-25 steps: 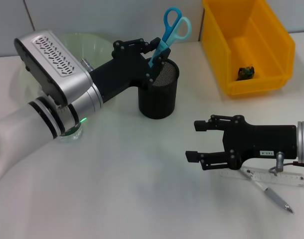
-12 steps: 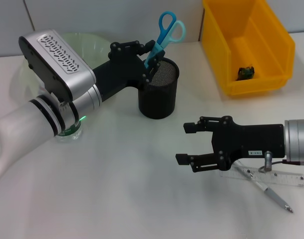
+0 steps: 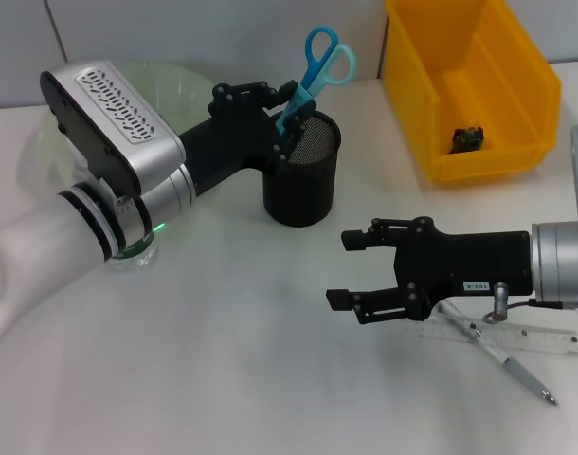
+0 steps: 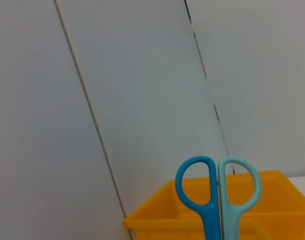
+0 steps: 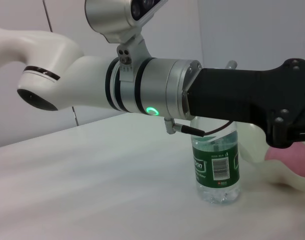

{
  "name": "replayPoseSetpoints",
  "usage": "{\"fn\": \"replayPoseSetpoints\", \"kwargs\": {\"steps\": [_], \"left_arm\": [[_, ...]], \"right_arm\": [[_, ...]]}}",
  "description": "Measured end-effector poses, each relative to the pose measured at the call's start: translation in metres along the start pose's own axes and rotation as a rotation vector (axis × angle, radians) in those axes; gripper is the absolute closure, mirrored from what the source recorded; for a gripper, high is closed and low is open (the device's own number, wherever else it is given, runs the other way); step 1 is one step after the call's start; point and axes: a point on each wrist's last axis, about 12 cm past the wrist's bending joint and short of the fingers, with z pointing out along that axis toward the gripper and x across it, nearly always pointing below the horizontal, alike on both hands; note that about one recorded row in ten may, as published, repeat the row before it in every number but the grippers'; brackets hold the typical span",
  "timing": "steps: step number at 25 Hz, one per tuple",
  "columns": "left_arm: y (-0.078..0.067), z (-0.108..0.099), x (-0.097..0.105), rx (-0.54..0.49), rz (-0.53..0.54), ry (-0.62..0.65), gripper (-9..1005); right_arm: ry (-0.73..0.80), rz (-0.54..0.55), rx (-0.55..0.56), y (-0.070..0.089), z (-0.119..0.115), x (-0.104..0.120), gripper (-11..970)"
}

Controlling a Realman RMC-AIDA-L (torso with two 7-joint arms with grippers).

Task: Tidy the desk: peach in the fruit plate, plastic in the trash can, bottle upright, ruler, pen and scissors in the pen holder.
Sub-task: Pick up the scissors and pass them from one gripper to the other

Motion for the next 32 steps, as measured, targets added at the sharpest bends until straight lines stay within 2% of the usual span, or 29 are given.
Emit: {"fn": "replayPoseSetpoints", "kwargs": {"steps": [12, 20, 32], "left_arm": [[-0.001, -0.003, -0.001, -0.005, -0.018, -0.015, 710], [0.002, -0.023, 0.002, -0.07, -0.057, -0.043, 707], [0.0, -0.033, 0.008, -0.089, -0.076, -0.039, 703]], "right_arm": [[0.001, -0.002, 0.002, -0.001, 0.001, 0.0, 141], [0.026, 0.0, -0.02, 0.002, 0.008, -0.001, 140], [0.035, -0.003, -0.02, 0.003, 0.015, -0.001, 141]]}}
